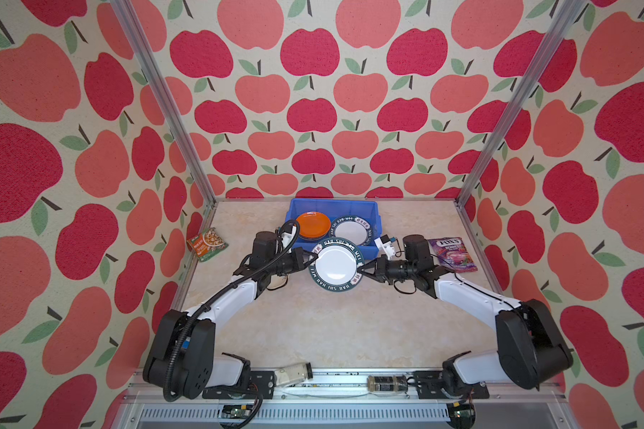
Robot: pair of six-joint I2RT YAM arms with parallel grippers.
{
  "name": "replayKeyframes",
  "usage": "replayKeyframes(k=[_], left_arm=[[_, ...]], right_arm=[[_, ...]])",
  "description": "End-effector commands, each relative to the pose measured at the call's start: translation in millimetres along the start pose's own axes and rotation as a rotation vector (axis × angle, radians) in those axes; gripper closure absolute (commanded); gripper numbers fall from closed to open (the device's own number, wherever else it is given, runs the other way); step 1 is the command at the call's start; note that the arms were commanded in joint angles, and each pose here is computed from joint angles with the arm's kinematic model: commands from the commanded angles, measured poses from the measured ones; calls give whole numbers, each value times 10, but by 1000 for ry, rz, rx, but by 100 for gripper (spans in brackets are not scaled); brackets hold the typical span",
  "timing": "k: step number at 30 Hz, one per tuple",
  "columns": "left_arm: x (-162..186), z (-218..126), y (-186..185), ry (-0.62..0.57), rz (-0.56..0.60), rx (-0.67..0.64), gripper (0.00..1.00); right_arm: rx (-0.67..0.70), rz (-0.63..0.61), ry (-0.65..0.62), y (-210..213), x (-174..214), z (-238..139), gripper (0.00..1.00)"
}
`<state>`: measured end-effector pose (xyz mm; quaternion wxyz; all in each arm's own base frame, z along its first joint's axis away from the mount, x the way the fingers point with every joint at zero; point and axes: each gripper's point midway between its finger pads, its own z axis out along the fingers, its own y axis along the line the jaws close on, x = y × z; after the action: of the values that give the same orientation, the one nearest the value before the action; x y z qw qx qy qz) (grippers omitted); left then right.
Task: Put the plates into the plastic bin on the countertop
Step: 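Carry the plate toward the bin while the left gripper closes on its rim, then open the right gripper and pull it away from the plate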
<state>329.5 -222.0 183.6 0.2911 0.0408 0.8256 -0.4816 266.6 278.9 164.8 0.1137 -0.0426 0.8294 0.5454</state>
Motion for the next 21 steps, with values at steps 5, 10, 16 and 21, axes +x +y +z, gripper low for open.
replayKeyframes(k=[5,10,16,21], left_arm=[[-269,48,-103,-8,57,-26,100],[-686,64,-164,-50,113,-115,100],[-1196,278,-121,-93,126,-199,100],[-1489,595,61,-115,115,-267,100]], right_arm=[[67,-79,-61,89,-300,-112,74],[287,-75,-187,-139,-536,-526,62],[371,-102,-323,-98,-796,-980,60],[345,-77,-385,-61,-1026,-1180,60]])
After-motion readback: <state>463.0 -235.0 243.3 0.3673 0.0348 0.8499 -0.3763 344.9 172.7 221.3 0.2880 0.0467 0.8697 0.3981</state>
